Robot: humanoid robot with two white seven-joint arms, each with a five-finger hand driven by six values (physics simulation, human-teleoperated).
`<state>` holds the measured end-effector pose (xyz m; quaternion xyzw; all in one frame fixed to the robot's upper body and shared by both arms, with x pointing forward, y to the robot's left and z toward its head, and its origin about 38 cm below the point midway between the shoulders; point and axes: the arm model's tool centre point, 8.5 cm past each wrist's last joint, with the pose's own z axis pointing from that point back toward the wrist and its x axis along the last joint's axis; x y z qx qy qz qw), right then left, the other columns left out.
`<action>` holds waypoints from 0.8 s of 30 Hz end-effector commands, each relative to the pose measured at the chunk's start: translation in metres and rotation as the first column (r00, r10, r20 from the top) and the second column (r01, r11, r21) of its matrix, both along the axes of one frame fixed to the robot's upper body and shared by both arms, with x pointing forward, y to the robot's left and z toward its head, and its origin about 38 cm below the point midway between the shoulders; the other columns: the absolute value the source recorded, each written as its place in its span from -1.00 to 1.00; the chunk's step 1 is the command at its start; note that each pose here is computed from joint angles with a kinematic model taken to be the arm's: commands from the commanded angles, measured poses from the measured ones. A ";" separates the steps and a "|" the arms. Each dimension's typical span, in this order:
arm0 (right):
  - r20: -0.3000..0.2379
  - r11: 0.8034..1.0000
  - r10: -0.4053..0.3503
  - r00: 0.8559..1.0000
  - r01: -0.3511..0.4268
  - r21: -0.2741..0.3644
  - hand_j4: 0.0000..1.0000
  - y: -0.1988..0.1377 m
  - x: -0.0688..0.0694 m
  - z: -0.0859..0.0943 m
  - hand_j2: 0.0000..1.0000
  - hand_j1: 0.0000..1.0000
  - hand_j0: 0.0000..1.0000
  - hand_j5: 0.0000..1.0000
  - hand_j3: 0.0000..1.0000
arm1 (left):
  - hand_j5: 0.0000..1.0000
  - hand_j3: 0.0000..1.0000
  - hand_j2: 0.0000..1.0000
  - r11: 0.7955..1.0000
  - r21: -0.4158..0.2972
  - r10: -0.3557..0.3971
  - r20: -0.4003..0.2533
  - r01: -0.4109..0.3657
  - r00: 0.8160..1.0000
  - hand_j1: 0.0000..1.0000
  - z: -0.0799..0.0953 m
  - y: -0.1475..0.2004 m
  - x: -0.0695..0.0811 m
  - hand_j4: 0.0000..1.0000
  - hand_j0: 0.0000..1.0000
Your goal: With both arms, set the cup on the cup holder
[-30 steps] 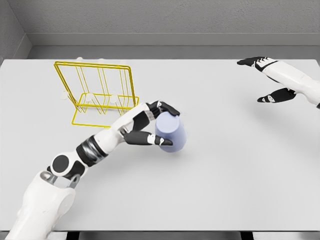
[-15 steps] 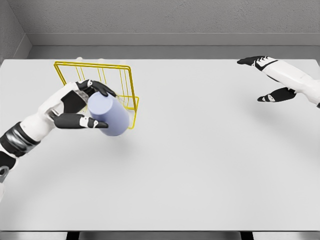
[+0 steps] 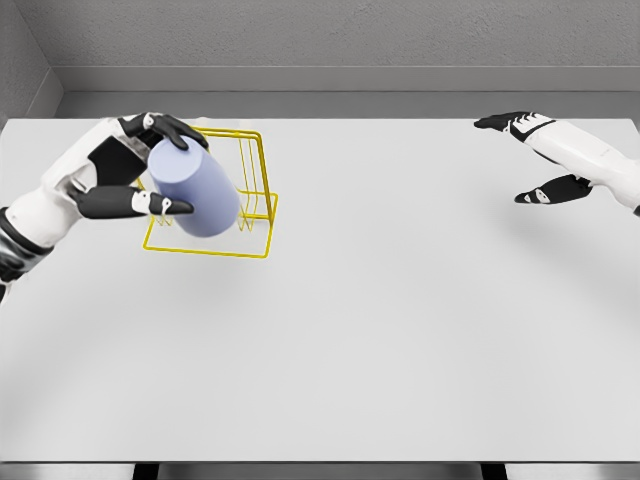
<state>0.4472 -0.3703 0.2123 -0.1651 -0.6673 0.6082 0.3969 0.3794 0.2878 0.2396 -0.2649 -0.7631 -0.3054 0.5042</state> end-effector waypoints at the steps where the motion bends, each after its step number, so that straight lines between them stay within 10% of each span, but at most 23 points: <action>1: 0.000 1.000 -0.002 1.000 0.002 0.006 1.00 0.000 0.000 0.001 1.00 1.00 1.00 1.00 1.00 | -0.09 -0.09 -0.09 1.000 -0.001 0.001 -0.019 -0.001 1.000 -0.09 -0.001 0.000 0.002 -0.09 -0.09; 24: 0.000 1.000 -0.002 1.000 0.002 0.006 1.00 0.000 0.000 0.001 1.00 1.00 1.00 1.00 1.00 | -0.10 -0.10 -0.10 0.999 -0.031 0.011 -0.016 -0.011 1.000 -0.10 0.025 -0.014 0.034 -0.10 -0.10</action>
